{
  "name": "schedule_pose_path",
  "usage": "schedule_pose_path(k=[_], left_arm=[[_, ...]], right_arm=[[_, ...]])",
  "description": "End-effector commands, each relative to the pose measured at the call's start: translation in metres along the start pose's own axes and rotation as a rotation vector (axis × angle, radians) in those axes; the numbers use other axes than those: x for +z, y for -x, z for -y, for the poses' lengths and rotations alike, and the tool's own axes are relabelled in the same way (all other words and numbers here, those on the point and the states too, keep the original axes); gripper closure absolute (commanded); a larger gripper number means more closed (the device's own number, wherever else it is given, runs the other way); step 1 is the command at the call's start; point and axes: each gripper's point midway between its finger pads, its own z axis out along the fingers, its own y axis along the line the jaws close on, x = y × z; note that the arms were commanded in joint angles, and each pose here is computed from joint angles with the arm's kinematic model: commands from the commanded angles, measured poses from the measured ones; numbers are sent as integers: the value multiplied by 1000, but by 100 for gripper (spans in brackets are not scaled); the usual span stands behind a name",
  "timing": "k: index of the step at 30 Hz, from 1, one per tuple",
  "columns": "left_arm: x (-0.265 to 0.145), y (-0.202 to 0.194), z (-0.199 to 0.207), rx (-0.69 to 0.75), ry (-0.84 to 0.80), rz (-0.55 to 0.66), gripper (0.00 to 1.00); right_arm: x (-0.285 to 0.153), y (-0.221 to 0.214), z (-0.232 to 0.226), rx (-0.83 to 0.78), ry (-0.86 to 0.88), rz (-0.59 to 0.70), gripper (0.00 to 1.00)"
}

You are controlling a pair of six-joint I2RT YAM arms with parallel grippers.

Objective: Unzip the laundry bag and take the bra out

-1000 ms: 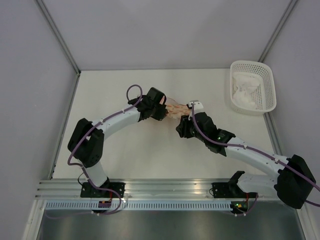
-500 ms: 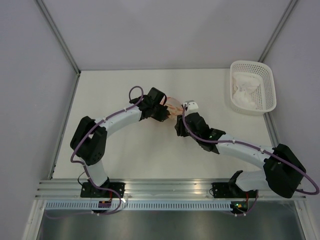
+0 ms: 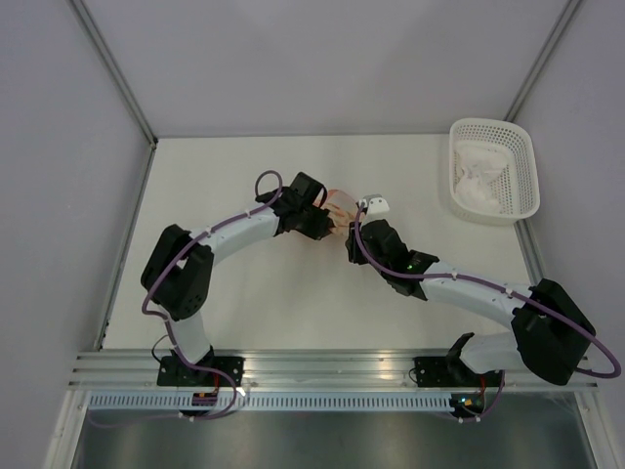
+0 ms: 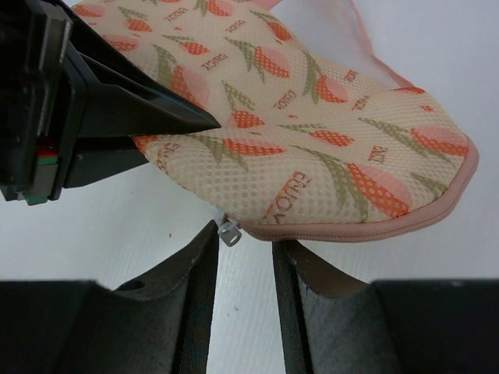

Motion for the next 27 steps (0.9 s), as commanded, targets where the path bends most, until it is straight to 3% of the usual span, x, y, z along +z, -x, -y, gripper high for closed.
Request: schedule_pose_path(k=[1, 6, 9, 11, 13, 27], left_arm=[[2, -12, 11, -20, -17, -47, 98], [4, -15, 9, -18, -11, -63, 98], [4, -18, 13, -12, -21, -81, 98], [3, -19, 14, -4, -26, -86, 98], [4, -18, 11, 0, -21, -78, 98], [15, 0, -8, 45, 17, -51, 98]], right_arm=[[-3, 37, -12, 21, 23, 103, 61], [-6, 40, -8, 21, 6, 116, 64], [-2, 36, -5, 10, -15, 106, 75], [0, 36, -6, 12, -13, 103, 91], [-1, 36, -7, 13, -8, 102, 100], [-34, 37, 27, -12, -130, 98, 100]])
